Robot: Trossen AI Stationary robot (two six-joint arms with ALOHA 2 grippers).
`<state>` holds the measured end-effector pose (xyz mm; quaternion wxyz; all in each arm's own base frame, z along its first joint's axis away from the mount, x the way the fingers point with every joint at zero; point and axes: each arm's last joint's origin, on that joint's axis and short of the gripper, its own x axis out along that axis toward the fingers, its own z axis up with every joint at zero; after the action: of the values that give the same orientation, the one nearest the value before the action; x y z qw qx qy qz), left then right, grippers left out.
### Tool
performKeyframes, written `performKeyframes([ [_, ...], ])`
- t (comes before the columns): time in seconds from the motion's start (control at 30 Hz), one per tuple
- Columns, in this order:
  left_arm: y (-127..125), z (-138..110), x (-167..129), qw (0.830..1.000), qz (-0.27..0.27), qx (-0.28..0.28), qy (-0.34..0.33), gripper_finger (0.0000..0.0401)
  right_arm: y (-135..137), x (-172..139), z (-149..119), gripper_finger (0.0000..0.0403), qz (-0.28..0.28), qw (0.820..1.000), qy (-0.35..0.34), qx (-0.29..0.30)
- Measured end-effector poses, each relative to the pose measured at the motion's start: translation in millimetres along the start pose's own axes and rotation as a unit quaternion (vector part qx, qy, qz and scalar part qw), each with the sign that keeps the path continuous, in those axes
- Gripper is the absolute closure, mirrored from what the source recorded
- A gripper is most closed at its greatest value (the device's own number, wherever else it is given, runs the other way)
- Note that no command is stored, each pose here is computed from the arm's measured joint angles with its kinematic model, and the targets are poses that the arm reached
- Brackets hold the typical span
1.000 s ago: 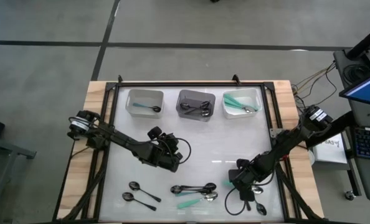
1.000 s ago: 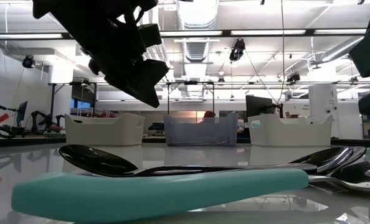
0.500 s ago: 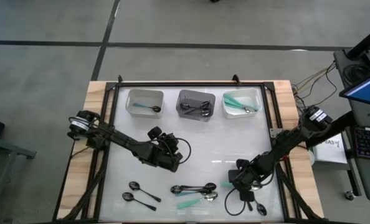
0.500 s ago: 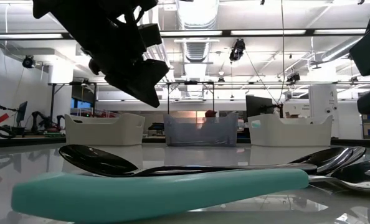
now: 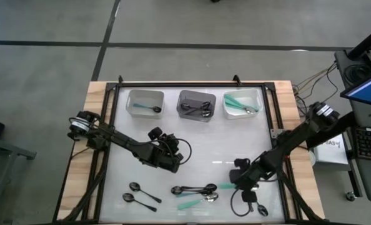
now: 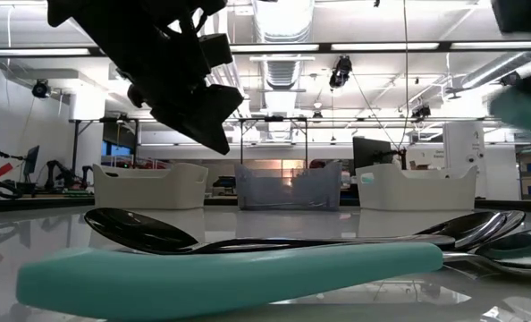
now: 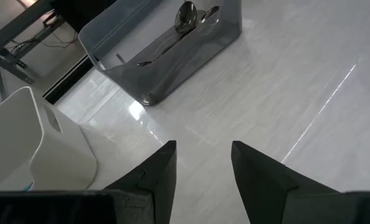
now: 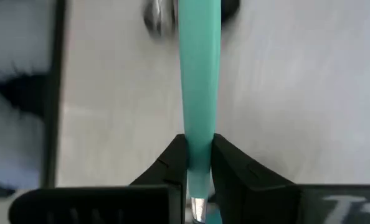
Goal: Sort silverware by color (type)
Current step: Put the green spoon into the white bin
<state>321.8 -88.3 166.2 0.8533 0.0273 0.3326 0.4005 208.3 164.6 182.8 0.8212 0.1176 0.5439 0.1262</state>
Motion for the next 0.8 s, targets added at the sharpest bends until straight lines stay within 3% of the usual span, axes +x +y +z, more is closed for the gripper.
performKeyframes([
  [0.33,0.0,0.0,0.0,1.0,0.0,0.0,0.0,0.0265,5.4,-59.0,12.4,0.0365,0.013,0.985,-0.172,-0.033],
  [0.5,0.0,0.0,0.0,1.0,0.0,0.0,0.0,0.0265,10.2,-77.2,19.2,0.0365,0.032,0.966,-0.244,-0.075],
  [0.63,0.2,-0.1,0.0,1.0,0.001,0.001,0.0,0.0265,5.3,-91.3,22.3,0.0365,-0.071,0.938,-0.318,-0.117],
  [0.8,0.2,-0.1,0.0,1.0,0.001,0.001,0.0,0.0265,-15.5,-107.3,18.0,0.036,-0.299,0.879,-0.357,-0.104],
])
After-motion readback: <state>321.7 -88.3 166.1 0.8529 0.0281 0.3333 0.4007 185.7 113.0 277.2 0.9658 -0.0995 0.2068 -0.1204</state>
